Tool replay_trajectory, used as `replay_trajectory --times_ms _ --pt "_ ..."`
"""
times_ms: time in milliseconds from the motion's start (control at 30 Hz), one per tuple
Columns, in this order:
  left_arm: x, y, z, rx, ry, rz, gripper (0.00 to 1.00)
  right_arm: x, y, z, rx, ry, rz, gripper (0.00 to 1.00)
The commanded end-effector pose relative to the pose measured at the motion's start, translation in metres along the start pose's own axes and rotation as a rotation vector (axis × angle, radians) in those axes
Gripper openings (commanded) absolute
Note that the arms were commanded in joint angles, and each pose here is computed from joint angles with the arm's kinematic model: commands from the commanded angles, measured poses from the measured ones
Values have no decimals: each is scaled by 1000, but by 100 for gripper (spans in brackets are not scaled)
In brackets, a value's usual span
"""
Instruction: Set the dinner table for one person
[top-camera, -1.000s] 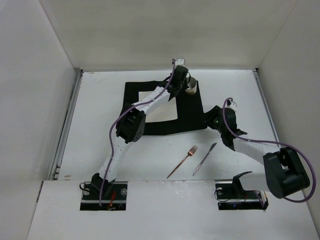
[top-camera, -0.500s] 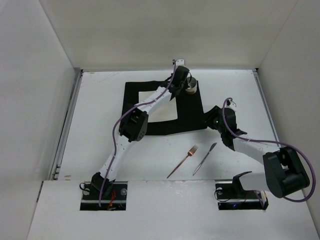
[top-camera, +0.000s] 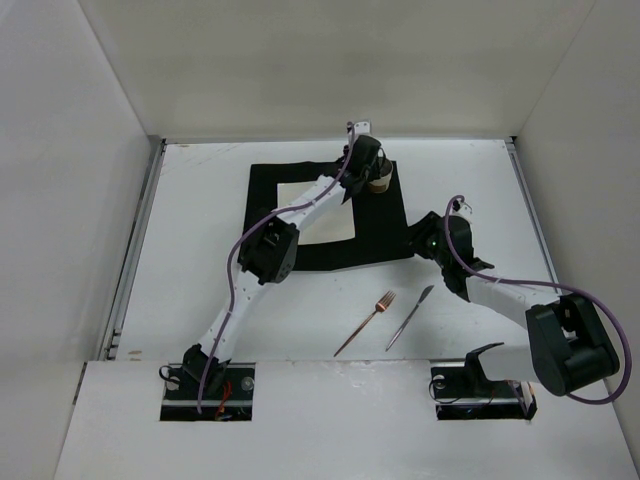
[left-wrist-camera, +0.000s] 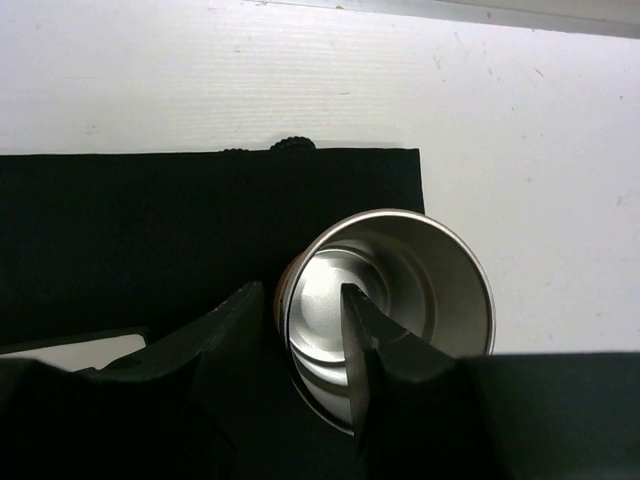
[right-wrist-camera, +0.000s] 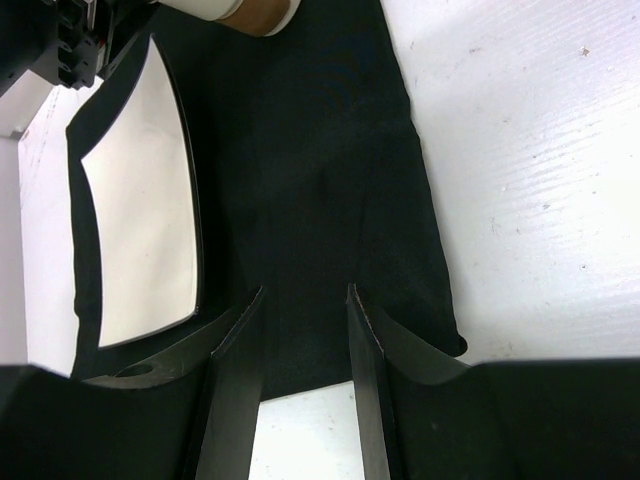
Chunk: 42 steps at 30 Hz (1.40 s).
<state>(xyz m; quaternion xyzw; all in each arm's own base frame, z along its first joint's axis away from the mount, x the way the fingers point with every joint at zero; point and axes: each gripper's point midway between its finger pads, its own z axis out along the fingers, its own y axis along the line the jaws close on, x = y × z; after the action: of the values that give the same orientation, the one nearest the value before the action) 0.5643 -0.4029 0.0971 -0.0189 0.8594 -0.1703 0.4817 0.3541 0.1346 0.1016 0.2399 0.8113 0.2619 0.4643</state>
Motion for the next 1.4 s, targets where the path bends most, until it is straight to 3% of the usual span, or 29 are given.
replay_trajectory --times_ms 0,200,433,533,667,767,867,967,1100,1367 --pt "-35 -22 -13 48 -88 -19 36 -13 17 -3 -55 -39 9 43" --pt "-76 -51 -52 158 -182 -6 45 -13 16 -3 -50 -43 12 43" --pt "-171 -91 -183 335 -404 113 51 -14 15 -3 -50 -48 13 43" --pt "-175 -80 -238 367 -456 123 49 -14 15 -3 -49 -48 13 43" --pt "-105 -50 -286 378 -359 182 39 -14 16 -5 -53 -53 14 43" --pt "-12 -17 -318 394 -217 251 34 -15 14 -5 -48 -57 14 43" --pt "71 16 -347 390 -71 313 34 -16 15 -5 -52 -61 14 43" --pt "129 43 -368 359 41 337 37 -17 15 -6 -58 -68 16 43" --pt "177 54 -381 359 131 375 38 -19 15 -7 -60 -77 21 43" --pt "225 29 -389 453 241 435 39 -17 14 -5 -52 -77 11 43"
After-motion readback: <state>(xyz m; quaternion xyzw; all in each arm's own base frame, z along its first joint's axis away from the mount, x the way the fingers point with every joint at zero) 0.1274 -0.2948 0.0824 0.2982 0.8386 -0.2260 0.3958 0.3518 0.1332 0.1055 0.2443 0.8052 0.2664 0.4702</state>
